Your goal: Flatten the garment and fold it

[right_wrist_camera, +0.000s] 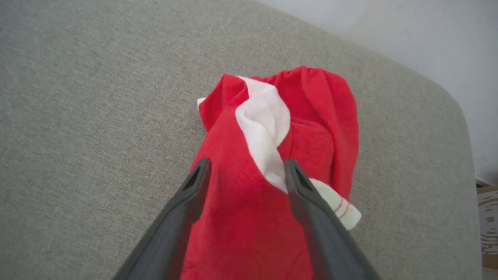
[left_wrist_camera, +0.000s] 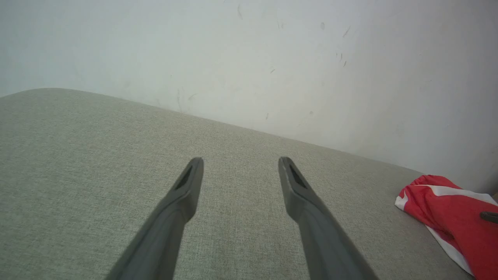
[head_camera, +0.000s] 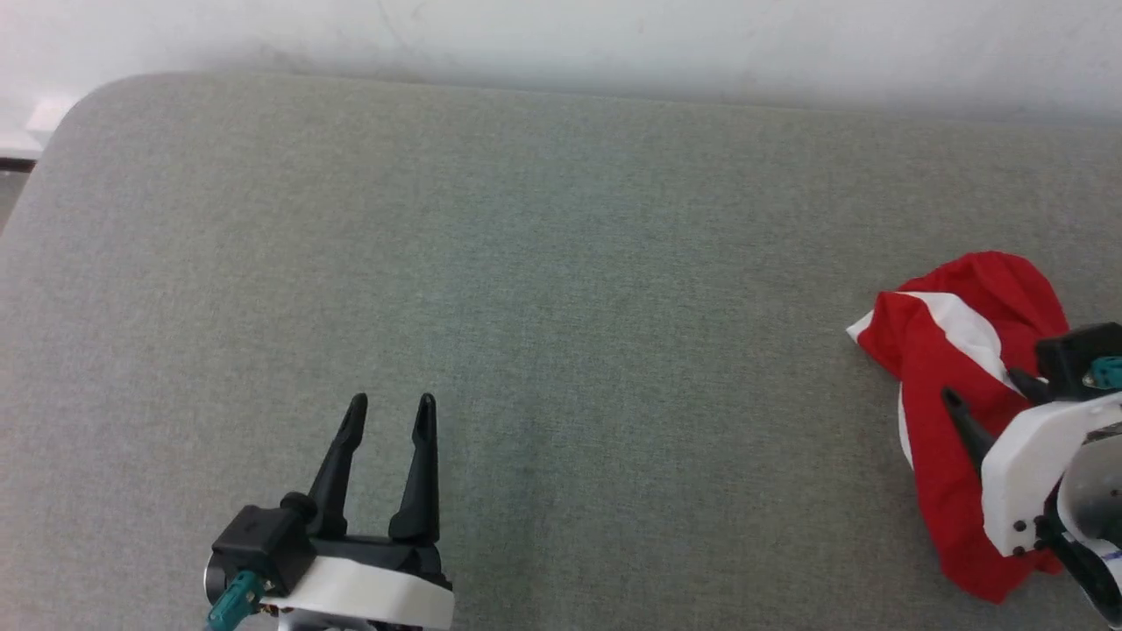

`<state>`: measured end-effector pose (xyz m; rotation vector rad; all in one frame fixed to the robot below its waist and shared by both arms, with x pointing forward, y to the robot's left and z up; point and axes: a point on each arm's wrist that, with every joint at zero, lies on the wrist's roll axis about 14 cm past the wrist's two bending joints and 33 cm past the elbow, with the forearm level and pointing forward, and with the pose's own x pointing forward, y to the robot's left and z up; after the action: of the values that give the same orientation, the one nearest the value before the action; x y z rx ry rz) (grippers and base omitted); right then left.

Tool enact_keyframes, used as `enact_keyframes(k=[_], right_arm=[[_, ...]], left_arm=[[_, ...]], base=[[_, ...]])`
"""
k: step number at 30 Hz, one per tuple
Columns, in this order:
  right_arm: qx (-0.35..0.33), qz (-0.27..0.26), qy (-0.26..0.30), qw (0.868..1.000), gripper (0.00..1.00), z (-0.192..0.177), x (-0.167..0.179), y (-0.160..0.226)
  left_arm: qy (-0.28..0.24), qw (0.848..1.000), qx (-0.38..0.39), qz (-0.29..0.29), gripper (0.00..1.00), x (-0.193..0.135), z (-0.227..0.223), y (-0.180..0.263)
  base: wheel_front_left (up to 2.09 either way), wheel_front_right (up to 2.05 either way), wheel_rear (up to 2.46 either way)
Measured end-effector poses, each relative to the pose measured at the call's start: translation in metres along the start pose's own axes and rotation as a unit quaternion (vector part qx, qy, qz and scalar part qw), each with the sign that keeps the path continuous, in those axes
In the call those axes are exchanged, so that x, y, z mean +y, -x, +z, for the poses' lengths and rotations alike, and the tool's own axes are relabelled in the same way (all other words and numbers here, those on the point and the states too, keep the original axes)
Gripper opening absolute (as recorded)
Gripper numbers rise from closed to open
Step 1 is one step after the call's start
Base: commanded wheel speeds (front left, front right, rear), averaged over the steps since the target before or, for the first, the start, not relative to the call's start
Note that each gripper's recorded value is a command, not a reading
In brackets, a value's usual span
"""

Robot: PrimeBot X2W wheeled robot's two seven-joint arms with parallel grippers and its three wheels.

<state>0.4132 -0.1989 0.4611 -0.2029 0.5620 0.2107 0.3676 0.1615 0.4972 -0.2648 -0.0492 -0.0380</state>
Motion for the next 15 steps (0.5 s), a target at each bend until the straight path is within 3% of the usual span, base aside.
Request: enact_keyframes(k=[1, 2, 3, 4, 5, 10, 15], right_arm=[[0.01, 0.007, 0.0, 1.0, 1.0, -0.005, 0.003, -0.005], [0.017, 0.013, -0.005, 1.0, 0.83, -0.009, 0.006, -0.009], [0.024, 0.02, -0.006, 0.999, 0.43, -0.013, 0.011, -0.013], [0.03, 0.026, -0.008, 0.999, 0.25, -0.016, 0.014, -0.015], [0.026, 0.03, -0.013, 0.999, 0.0, -0.015, 0.018, -0.017], [-0.052, 0.041, -0.021, 0.998, 0.0, 0.026, 0.028, -0.018], [-0.162, 0.095, -0.042, 0.981, 0.0, 0.093, 0.062, 0.005]], left_arm=[[-0.001, 1.0, 0.002, 0.003, 1.0, 0.002, -0.001, 0.001], [-0.001, 1.0, 0.003, 0.007, 1.0, 0.004, -0.002, 0.001], [-0.002, 1.0, 0.005, 0.01, 1.0, 0.006, -0.002, 0.002], [-0.002, 1.0, 0.005, 0.012, 1.0, 0.007, -0.003, 0.003], [-0.003, 1.0, 0.006, 0.014, 1.0, 0.009, -0.003, 0.003], [-0.003, 1.0, 0.003, 0.018, 1.0, 0.011, -0.001, 0.006], [-0.002, 1.0, -0.007, 0.01, 1.0, 0.006, 0.006, 0.007]], base=[[0.0, 0.0, 0.0], [0.0, 0.0, 0.0], [0.0, 0.0, 0.0], [0.0, 0.0, 0.0], [0.0, 0.0, 0.0], [0.0, 0.0, 0.0], [0.0, 0.0, 0.0]])
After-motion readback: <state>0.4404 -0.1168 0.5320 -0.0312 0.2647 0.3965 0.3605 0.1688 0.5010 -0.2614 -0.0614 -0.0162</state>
